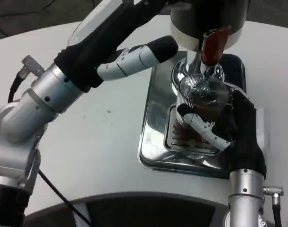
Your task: Grasp the cup under the faucet to collect the drink, then remove the cup.
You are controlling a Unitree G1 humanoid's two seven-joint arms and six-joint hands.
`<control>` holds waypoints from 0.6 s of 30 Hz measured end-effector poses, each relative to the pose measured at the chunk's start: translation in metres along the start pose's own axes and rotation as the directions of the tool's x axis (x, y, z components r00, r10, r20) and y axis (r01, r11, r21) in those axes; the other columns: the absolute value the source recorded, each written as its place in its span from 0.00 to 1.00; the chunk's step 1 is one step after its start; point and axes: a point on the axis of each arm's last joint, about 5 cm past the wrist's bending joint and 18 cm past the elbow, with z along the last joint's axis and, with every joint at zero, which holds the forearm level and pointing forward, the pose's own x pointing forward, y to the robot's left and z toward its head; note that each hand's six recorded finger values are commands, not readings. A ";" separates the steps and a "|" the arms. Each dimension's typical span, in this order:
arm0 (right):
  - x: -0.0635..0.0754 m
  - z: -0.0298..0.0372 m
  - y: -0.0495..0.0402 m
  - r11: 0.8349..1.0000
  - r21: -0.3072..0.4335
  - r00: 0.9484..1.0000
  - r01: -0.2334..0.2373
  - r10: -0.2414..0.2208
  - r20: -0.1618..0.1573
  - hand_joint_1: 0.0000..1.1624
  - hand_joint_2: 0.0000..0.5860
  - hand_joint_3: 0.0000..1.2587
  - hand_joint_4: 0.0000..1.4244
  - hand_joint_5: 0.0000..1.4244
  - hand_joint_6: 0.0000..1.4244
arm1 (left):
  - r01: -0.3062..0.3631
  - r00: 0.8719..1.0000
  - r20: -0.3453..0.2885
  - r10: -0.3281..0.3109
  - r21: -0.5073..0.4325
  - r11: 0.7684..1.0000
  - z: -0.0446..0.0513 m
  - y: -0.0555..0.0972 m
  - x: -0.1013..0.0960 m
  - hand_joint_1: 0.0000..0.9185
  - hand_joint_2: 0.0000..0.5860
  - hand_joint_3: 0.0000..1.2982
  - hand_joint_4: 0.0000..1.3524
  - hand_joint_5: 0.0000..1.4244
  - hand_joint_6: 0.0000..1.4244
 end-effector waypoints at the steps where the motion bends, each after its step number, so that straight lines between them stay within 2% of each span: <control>1: -0.001 -0.0005 -0.0013 1.000 0.000 1.000 0.003 -0.003 0.001 0.66 0.40 0.55 0.53 0.55 0.38 | -0.009 1.000 -0.011 0.009 0.000 1.000 0.0004 0.001 -0.006 0.00 0.20 0.09 0.09 0.12 0.12; 6: -0.005 -0.0013 -0.0064 1.000 0.000 1.000 0.013 -0.013 0.003 0.66 0.40 0.56 0.55 0.57 0.41 | -0.028 0.997 -0.074 0.026 -0.029 0.999 -0.0024 -0.001 -0.024 0.00 0.20 0.09 0.09 0.12 0.12; 11: -0.009 -0.0016 -0.0106 1.000 -0.002 1.000 0.010 -0.010 0.005 0.66 0.40 0.58 0.56 0.59 0.44 | -0.038 0.994 -0.100 0.035 -0.027 0.999 -0.0005 -0.003 -0.036 0.00 0.20 0.09 0.09 0.12 0.12; 18: -0.016 -0.0045 -0.0203 1.000 -0.018 1.000 0.007 -0.007 0.007 0.66 0.40 0.59 0.58 0.62 0.47 | -0.062 0.978 -0.201 0.048 -0.065 0.996 -0.0046 -0.015 -0.060 0.00 0.20 0.09 0.09 0.12 0.12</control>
